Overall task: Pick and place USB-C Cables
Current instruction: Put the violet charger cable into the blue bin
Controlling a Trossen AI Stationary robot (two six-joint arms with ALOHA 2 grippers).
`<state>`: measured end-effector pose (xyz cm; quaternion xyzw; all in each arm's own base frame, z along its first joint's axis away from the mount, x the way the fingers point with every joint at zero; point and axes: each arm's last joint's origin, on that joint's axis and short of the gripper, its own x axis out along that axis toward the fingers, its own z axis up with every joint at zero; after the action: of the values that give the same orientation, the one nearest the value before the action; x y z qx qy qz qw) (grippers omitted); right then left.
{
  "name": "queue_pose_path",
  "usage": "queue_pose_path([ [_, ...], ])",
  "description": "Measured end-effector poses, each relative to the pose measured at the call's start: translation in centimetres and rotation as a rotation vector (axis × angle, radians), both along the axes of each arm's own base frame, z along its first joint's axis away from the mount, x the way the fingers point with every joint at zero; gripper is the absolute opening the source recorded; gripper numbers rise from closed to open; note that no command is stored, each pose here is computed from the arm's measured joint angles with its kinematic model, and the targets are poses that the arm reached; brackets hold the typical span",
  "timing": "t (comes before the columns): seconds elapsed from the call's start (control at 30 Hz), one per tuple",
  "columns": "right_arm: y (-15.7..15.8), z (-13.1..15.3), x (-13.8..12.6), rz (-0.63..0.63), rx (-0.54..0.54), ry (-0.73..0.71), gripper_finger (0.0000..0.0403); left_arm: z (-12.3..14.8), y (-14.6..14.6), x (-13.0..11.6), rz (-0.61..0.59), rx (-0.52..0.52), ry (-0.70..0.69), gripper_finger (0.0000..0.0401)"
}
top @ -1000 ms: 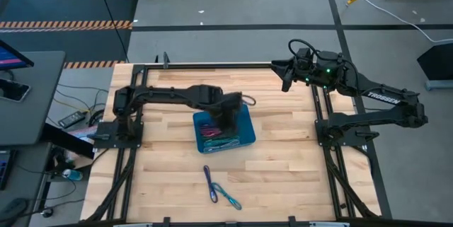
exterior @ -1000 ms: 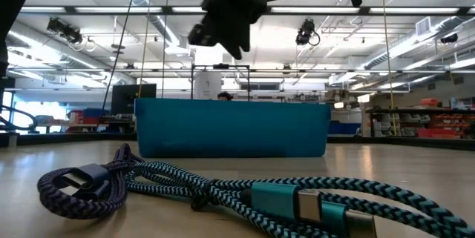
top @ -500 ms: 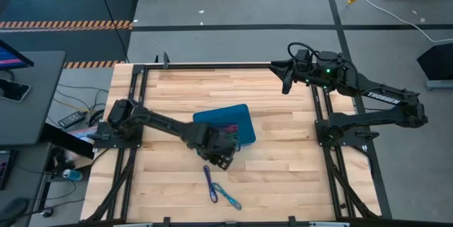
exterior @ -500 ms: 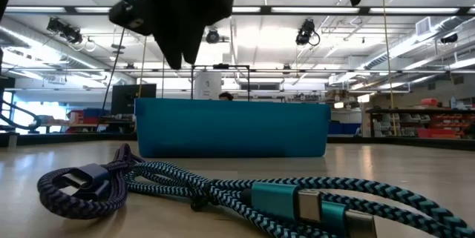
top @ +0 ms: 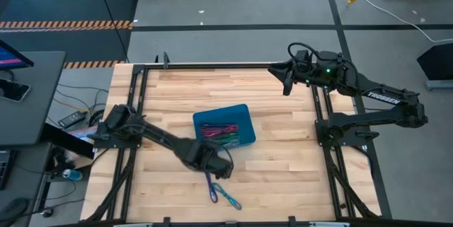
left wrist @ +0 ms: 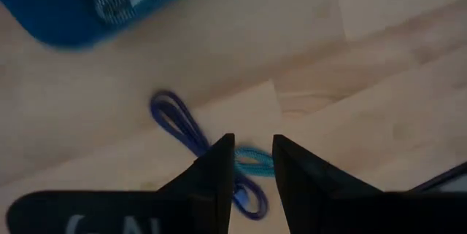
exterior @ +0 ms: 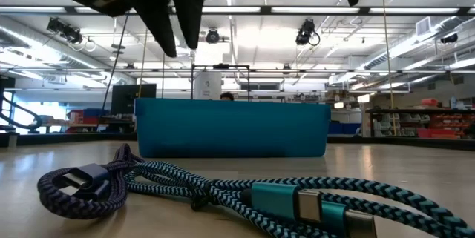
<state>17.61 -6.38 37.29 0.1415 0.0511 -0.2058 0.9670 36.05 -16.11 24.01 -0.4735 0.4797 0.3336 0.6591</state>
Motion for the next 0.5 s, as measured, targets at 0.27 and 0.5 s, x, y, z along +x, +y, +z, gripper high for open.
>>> queue_pose_path([
  [0.27,0.2,0.0,0.1,0.073,-0.006,0.000,0.0119,-1.7,-5.6,-1.9,0.191,-0.084,0.003,0.0101],
  [0.5,0.0,0.0,0.0,0.092,-0.086,0.030,0.0119,-4.9,-7.7,-1.7,0.431,-0.148,0.039,0.0101],
])
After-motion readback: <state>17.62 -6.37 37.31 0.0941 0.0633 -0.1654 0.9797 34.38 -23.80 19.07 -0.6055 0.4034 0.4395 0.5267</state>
